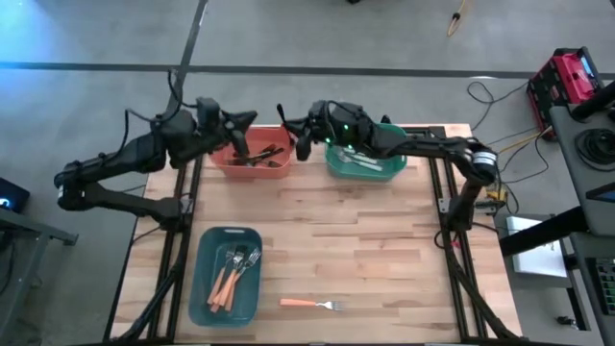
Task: Sort silverware by color (type)
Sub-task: Put the black fork into the orange bin
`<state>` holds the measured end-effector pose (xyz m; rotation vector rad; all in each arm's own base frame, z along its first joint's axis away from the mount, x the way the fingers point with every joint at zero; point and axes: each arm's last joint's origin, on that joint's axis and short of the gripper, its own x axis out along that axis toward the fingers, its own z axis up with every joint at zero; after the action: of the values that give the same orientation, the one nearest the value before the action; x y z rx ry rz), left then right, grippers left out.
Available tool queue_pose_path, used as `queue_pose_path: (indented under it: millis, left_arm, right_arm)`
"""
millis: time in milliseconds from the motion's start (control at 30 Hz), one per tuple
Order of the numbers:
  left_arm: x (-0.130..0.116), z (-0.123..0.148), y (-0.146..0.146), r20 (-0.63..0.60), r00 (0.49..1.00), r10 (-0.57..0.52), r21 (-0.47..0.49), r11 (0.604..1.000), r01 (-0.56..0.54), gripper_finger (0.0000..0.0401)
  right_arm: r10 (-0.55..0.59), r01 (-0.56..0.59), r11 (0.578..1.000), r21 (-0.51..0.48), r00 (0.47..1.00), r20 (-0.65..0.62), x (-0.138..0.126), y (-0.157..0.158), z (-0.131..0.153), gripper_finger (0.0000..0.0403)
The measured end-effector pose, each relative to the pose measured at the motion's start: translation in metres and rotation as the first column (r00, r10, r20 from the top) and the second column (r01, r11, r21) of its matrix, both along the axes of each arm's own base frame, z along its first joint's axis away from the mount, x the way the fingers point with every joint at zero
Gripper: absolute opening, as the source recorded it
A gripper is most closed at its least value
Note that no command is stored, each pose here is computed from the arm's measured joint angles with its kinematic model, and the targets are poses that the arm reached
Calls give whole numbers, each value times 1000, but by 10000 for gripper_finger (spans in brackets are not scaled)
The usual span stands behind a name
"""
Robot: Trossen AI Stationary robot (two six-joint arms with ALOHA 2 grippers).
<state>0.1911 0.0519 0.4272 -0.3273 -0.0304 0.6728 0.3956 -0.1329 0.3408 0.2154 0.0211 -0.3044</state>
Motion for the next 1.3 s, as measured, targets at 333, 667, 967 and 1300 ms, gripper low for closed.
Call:
queue_pose_path:
  millis: [333,667,967,1300]
  left_arm:
    - [-19,6,16,57,989,139,-31,990,-137,0]
    - [-19,4,16,40,983,177,-31,984,-176,0]
    - [-13,0,19,18,982,187,-33,982,-186,0]
    - [-10,-2,21,12,977,213,-38,976,-212,0]
  right_arm:
    - [26,-25,999,-45,999,36,32,-40,-64,11]
    - [41,-46,997,-66,997,-73,48,-46,-114,11]
    - [48,-61,990,-130,994,-99,49,-46,-117,12]
    - [49,-63,989,-136,993,-104,49,-45,-118,25]
